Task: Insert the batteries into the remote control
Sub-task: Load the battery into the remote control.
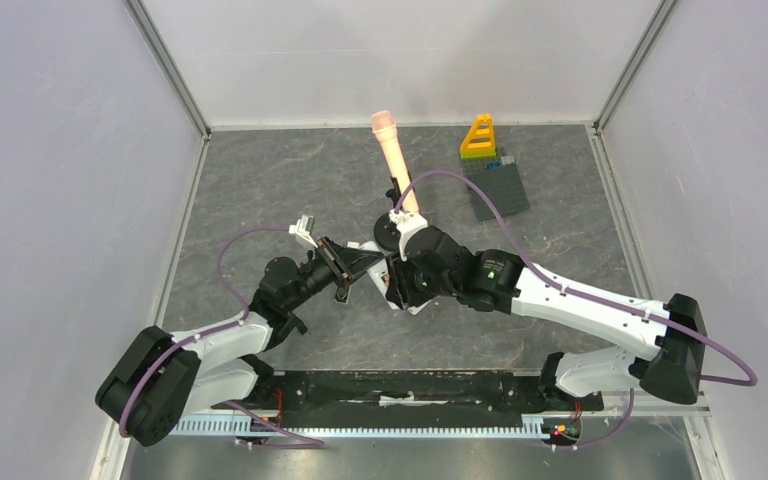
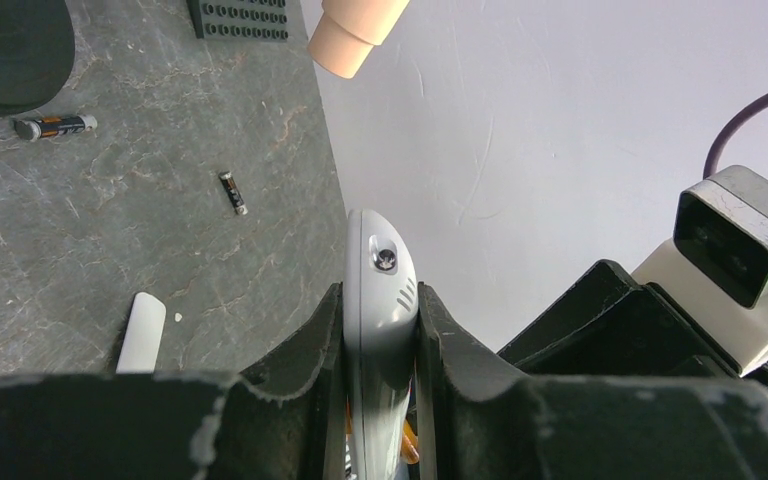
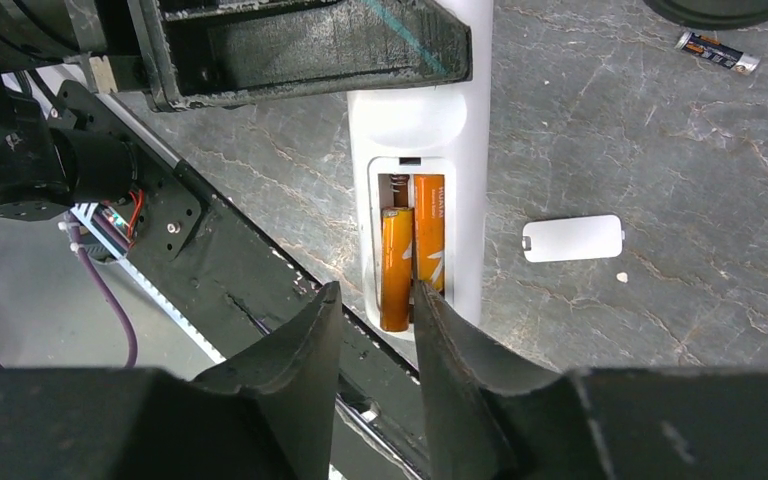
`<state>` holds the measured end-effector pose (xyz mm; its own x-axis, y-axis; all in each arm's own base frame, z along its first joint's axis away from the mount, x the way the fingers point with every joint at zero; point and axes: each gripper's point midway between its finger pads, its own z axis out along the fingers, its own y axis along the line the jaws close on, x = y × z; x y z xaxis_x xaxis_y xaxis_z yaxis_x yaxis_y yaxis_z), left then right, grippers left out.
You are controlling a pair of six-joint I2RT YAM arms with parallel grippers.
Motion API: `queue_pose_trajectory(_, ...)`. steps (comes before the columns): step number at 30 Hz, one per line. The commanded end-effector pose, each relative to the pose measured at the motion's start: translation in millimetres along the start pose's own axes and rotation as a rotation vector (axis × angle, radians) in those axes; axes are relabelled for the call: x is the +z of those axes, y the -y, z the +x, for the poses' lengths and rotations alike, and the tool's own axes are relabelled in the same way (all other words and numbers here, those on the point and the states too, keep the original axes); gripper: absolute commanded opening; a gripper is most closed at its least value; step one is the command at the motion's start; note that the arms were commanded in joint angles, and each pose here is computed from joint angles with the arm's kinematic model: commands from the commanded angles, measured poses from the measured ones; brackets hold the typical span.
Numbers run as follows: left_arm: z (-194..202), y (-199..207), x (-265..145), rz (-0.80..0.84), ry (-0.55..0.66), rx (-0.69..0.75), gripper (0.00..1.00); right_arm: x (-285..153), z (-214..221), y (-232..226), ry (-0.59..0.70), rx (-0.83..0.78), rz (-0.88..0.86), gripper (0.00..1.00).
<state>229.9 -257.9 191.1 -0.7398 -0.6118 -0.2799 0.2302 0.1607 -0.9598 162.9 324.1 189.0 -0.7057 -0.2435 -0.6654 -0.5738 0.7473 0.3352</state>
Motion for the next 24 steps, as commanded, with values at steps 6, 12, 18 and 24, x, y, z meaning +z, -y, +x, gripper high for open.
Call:
queue_pose_trajectory(6,-9,25,-1,0.094,0.039,-0.050,0.02,-26,-46,-6,0.185,0.076,0.010,0.45)
queue_pose_trajectory(12,-15,36,-5,0.142,0.073,-0.136,0.02,-45,-66,-6,0.295,0.149,-0.001,0.57)
queue_pose_trajectory(18,-27,55,-9,0.204,0.117,-0.272,0.02,-70,-74,-11,0.452,0.259,-0.130,0.75)
queue_pose_trajectory(24,-42,72,-10,0.239,0.162,-0.369,0.02,-78,-73,-7,0.528,0.372,-0.182,0.83)
